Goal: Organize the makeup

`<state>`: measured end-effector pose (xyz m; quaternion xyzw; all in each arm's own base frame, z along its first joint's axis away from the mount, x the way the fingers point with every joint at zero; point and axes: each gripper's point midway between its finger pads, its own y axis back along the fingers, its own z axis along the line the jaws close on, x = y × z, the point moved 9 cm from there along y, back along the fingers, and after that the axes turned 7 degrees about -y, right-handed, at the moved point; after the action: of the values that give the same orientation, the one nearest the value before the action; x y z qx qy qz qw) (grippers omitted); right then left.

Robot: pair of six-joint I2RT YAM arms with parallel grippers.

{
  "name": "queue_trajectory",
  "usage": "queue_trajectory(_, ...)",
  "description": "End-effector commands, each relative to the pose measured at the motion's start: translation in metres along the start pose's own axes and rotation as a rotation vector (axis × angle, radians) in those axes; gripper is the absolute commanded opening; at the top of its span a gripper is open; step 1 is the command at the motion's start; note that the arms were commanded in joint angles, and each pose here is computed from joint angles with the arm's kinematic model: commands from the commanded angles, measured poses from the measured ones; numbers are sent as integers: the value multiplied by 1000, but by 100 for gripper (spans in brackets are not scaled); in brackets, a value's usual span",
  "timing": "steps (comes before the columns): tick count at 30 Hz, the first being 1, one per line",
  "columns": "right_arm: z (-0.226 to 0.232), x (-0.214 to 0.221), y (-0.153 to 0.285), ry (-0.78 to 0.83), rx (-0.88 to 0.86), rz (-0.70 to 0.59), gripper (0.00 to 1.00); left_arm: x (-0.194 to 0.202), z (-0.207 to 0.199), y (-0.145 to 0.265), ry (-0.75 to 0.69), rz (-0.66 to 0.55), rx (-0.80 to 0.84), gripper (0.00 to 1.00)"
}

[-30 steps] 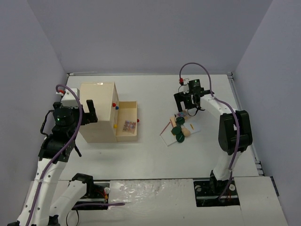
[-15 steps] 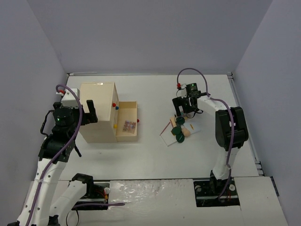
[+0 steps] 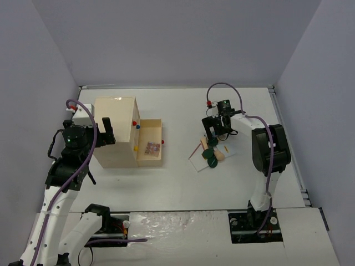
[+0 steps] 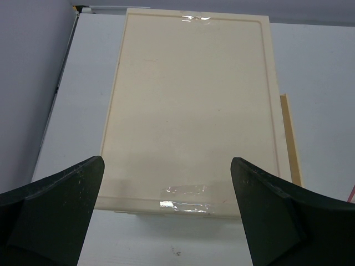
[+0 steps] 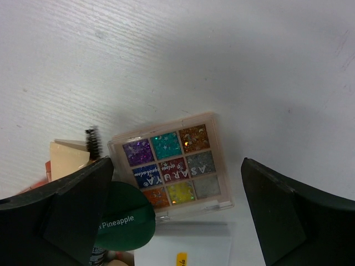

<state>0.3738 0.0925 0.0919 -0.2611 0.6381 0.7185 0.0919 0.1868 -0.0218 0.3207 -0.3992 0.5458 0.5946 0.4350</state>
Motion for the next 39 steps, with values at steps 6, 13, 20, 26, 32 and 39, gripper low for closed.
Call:
queue_trajectory(6,-16,-8,4,-55,50,-42,94,-18,0,-2,29,-79,5,97)
queue_trajectory(13,-17,-10,1,-72,33,-47,81,-18,0,-2,30,-77,8,97)
queue_trajectory(20,-17,-11,-8,-74,20,-35,64,-18,0,-2,30,-77,7,97)
queue_trajectory(26,-18,-30,-11,-62,16,-72,39,-17,0,-3,30,-73,6,97)
queue_trajectory(32,-12,-68,9,-16,-8,-187,33,-17,0,-4,28,-71,5,97)
queue_trajectory(39,37,-109,57,200,-84,-357,31,-17,-1,-5,27,-68,7,97)
